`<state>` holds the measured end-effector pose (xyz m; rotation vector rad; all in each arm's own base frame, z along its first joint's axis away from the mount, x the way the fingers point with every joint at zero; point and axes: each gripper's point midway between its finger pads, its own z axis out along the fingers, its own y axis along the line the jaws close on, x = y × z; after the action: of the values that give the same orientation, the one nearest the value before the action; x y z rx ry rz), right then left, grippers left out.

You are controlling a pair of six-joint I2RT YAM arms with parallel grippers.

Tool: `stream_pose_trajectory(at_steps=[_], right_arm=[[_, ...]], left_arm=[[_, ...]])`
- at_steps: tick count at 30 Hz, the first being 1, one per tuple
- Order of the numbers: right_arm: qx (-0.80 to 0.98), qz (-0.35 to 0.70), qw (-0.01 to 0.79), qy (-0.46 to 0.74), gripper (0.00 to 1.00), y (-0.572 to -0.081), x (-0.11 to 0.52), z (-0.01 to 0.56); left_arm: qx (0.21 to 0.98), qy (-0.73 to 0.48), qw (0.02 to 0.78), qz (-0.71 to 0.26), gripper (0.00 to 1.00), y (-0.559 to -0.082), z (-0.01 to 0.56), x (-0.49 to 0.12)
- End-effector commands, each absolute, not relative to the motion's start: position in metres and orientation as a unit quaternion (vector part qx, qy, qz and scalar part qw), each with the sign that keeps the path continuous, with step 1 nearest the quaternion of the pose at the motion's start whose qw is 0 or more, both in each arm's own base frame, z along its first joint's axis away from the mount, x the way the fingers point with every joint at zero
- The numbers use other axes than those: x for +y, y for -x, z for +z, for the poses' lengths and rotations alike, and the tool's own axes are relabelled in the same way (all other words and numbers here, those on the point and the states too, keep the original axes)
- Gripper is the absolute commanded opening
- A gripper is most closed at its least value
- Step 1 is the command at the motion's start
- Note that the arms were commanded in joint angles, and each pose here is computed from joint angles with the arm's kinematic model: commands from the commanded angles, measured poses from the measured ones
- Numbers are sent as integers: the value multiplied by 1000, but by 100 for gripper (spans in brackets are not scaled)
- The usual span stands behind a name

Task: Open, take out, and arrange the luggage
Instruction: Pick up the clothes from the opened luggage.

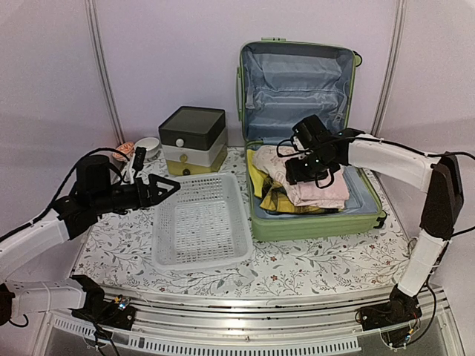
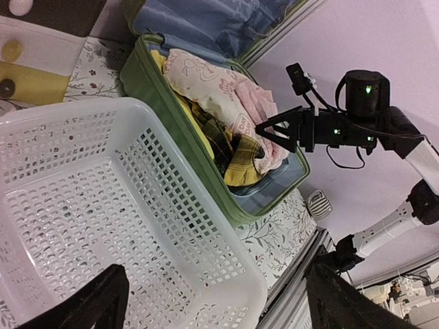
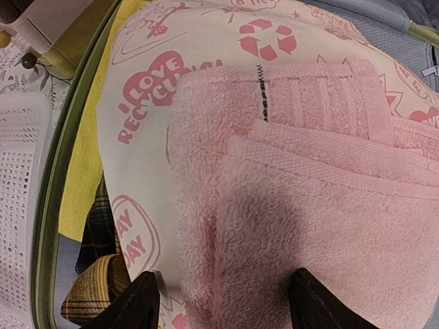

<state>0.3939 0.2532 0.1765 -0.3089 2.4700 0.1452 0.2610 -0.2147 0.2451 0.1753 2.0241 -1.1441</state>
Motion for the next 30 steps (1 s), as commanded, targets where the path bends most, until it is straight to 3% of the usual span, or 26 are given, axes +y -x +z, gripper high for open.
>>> stream_pose_trajectory(at_steps=[1, 4, 8, 15, 22, 30], right_arm=[[938, 50, 330, 91, 64, -406, 257, 180], [939, 53, 329, 89, 53, -409, 259, 179], [940, 42, 328, 85, 49, -411, 256, 177], [938, 43, 332, 94, 32, -407, 257, 183], [931, 51, 346, 103, 7, -404, 258, 202], [922, 63, 356, 137, 4, -390, 277, 234]], left_arm=[[786, -76, 409, -458, 92, -260, 255, -217], [787, -77, 407, -458, 92, -260, 255, -217], [787, -76, 404, -459, 92, -260, 255, -218], [792, -72, 398, -457, 92, -258, 249, -219], [790, -75, 393, -464, 92, -258, 253, -226], [782, -87, 386, -481, 92, -255, 262, -246]])
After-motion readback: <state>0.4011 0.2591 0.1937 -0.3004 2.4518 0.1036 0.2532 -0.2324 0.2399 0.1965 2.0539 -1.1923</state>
